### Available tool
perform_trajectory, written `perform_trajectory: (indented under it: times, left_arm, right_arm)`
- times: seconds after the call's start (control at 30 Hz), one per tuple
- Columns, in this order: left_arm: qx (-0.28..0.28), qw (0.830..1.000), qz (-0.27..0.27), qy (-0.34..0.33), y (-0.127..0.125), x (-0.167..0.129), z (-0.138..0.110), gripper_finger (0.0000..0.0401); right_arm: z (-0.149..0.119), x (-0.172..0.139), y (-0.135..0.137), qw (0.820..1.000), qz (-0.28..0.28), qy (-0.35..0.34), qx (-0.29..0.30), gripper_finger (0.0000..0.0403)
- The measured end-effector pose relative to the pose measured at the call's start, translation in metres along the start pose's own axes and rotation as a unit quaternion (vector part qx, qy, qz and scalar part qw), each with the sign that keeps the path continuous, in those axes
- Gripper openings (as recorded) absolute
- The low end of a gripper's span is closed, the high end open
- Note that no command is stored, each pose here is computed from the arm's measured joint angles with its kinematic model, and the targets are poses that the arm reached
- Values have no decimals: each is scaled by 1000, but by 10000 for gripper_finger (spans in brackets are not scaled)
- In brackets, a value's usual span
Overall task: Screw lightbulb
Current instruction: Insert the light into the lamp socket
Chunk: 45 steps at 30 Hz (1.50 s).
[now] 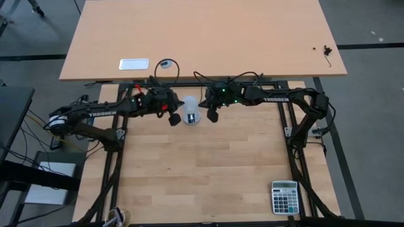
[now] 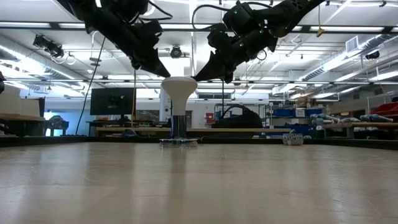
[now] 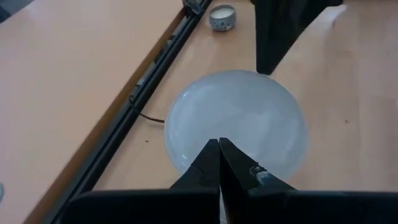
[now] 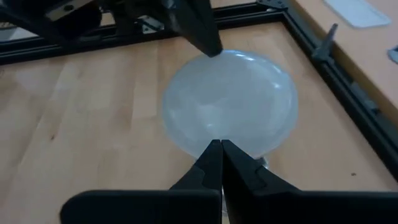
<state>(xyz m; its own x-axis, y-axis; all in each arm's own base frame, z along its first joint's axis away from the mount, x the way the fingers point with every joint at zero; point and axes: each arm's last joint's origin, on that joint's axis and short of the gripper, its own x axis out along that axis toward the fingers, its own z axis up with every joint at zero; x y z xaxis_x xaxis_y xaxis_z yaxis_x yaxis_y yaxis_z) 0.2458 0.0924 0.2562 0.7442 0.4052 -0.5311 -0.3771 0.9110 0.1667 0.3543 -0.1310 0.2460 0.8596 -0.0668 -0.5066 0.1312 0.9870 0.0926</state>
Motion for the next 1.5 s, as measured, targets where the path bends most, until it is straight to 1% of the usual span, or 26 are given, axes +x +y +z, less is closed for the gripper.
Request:
perform_trajectory:
  times: [0.13,0.33,0.53,0.73,0.9,1.0,1.1,1.27,1.4,1.5]
  left_arm:
    - [0,1000,1,1,0,0,0,0]
    - [5,1000,-1,1,0,0,0,0]
    - [6,1000,8,9,1,1,-2,0]
    - [3,1000,18,8,3,1,-2,0]
    - [-2,1000,26,5,7,1,-2,0]
    - [-4,1000,30,3,8,2,-2,0]
    - [-4,1000,31,-5,8,2,0,0]
    - [-4,999,32,-11,9,1,3,0]
    - [-5,999,34,-22,11,-11,10,0]
    - [-12,999,33,-28,12,-25,11,0]
  right_arm:
    - [4,-1,-5,999,-42,-18,-2,9]
    - [1,2,-14,998,-56,-17,11,9]
    - [-3,11,-12,999,-30,-13,15,9]
    - [-3,9,-8,1000,-14,-6,15,9]
    - [-3,8,-3,999,31,-4,22,9]
    - [-7,11,3,997,68,7,23,9]
    - [-6,11,7,997,81,2,16,9]
    - [1,2,-1,999,48,-13,17,9]
    - [6,-5,-10,999,14,-31,17,9]
    - [6,-7,-16,999,6,-34,18,9]
